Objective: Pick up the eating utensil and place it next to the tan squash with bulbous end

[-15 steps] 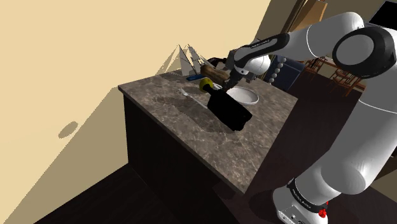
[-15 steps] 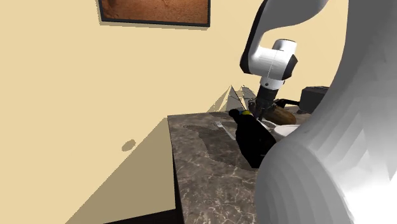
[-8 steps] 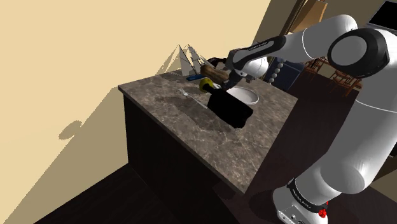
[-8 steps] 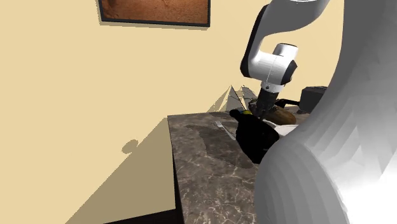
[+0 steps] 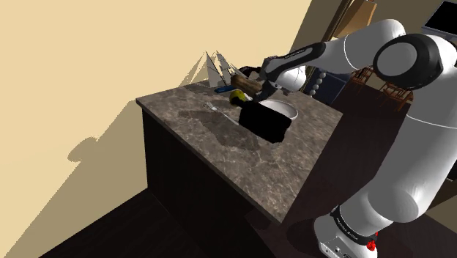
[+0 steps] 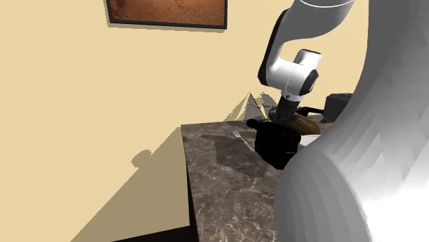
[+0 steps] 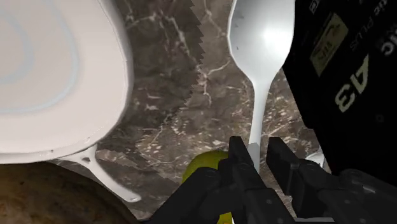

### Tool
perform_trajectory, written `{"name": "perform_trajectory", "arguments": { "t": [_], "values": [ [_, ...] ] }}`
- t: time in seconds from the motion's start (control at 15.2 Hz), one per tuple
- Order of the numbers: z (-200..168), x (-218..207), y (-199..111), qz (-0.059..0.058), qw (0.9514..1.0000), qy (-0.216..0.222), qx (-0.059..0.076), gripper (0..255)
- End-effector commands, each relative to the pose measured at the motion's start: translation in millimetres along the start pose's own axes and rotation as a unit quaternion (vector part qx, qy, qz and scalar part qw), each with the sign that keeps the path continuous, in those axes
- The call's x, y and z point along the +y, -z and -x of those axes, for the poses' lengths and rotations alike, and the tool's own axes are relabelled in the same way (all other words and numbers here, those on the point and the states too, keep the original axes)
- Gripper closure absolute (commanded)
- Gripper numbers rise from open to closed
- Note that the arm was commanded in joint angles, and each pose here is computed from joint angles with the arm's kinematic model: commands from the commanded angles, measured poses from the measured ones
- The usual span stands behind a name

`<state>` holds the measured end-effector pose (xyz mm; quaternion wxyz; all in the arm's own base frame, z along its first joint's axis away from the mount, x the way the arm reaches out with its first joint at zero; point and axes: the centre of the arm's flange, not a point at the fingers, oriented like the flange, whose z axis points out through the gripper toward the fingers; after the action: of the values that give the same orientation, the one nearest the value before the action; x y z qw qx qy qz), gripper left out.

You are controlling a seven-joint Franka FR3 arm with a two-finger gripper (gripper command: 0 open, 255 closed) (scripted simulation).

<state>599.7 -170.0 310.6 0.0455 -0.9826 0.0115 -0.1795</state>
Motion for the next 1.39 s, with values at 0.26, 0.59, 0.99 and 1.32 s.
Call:
{"name": "perform_trajectory", "arguments": {
  "t": [0.26, 0.59, 0.99, 1.32],
  "values": [
    [36.4, -1.2, -61.6, -0.013, 0.9976, -0.005, -0.068, 255],
    [36.5, -1.1, -61.7, -0.013, 0.9976, -0.005, -0.068, 0],
    [32.9, -0.5, -35.4, -0.013, 0.9976, -0.005, -0.068, 0],
    [29.7, 0.1, -12.1, -0.013, 0.9976, -0.005, -0.068, 0]
  ]
}}
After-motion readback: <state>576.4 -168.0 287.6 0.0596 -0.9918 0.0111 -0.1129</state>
